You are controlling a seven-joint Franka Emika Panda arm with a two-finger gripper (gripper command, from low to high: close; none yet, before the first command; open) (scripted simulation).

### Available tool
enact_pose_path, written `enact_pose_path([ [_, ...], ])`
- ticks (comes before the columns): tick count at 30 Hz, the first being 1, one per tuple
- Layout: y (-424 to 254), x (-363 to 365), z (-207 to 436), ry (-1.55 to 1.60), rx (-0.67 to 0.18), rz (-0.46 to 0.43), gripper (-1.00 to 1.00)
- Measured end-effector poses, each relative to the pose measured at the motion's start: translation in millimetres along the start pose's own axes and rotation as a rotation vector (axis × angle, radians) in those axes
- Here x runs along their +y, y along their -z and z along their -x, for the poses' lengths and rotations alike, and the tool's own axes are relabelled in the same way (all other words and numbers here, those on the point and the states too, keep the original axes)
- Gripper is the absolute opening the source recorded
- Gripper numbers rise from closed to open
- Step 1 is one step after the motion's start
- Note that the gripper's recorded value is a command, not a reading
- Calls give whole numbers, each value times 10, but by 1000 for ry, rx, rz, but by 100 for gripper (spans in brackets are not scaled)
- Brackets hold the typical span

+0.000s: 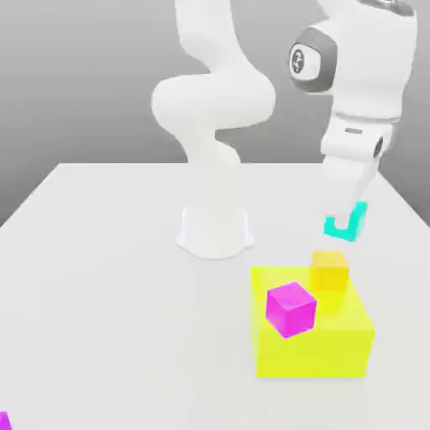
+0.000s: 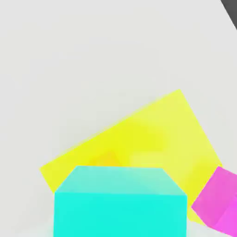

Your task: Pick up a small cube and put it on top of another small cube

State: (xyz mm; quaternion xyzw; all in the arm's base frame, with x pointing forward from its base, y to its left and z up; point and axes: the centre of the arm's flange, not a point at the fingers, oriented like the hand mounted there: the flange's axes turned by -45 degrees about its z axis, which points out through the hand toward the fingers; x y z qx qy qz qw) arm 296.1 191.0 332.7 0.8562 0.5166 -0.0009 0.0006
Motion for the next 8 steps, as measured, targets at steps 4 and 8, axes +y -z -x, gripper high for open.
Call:
enact_pose_path([
  [4, -427, -12, 21, 5, 2, -2, -100],
  [8, -504, -16, 28, 5, 2, -2, 100],
])
